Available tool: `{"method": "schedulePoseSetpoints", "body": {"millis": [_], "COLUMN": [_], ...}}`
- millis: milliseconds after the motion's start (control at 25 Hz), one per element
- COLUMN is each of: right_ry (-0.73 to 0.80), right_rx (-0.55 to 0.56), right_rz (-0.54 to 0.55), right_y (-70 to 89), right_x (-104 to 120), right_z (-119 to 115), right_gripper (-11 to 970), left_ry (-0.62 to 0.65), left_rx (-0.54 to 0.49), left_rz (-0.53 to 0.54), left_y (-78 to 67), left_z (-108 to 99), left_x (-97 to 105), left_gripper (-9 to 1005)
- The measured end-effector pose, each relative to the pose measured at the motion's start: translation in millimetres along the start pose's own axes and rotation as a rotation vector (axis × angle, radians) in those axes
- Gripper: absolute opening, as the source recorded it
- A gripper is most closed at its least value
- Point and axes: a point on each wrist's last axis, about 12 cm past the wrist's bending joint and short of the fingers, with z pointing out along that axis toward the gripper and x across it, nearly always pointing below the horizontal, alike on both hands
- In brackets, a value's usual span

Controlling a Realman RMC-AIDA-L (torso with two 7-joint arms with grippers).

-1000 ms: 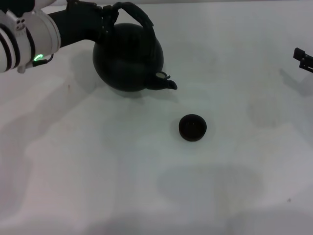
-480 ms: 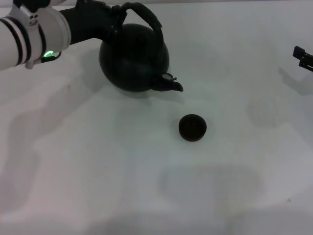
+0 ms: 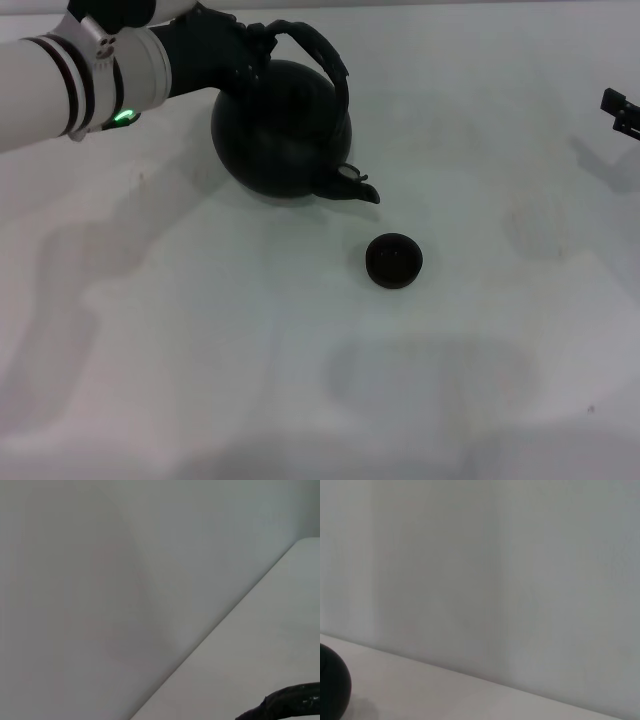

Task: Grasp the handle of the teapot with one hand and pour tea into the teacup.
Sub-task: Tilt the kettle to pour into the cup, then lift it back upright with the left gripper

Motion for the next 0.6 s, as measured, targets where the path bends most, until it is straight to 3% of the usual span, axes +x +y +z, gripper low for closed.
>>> {"method": "schedulePoseSetpoints", "body": {"millis": [600], "right_ry": [0.007], "right_rx": [0.01], "right_rz": [0.011], "right_y": [0.1], "right_x": [3.1], "right_z": [-0.4], "right_gripper": [854], "left_ry": [0.013], "left_rx": [-0.006], "left_rz": [0.094], "left_y": [-10.0], "left_z": [1.9], "left_x": [-10.8], "left_gripper": [102]}}
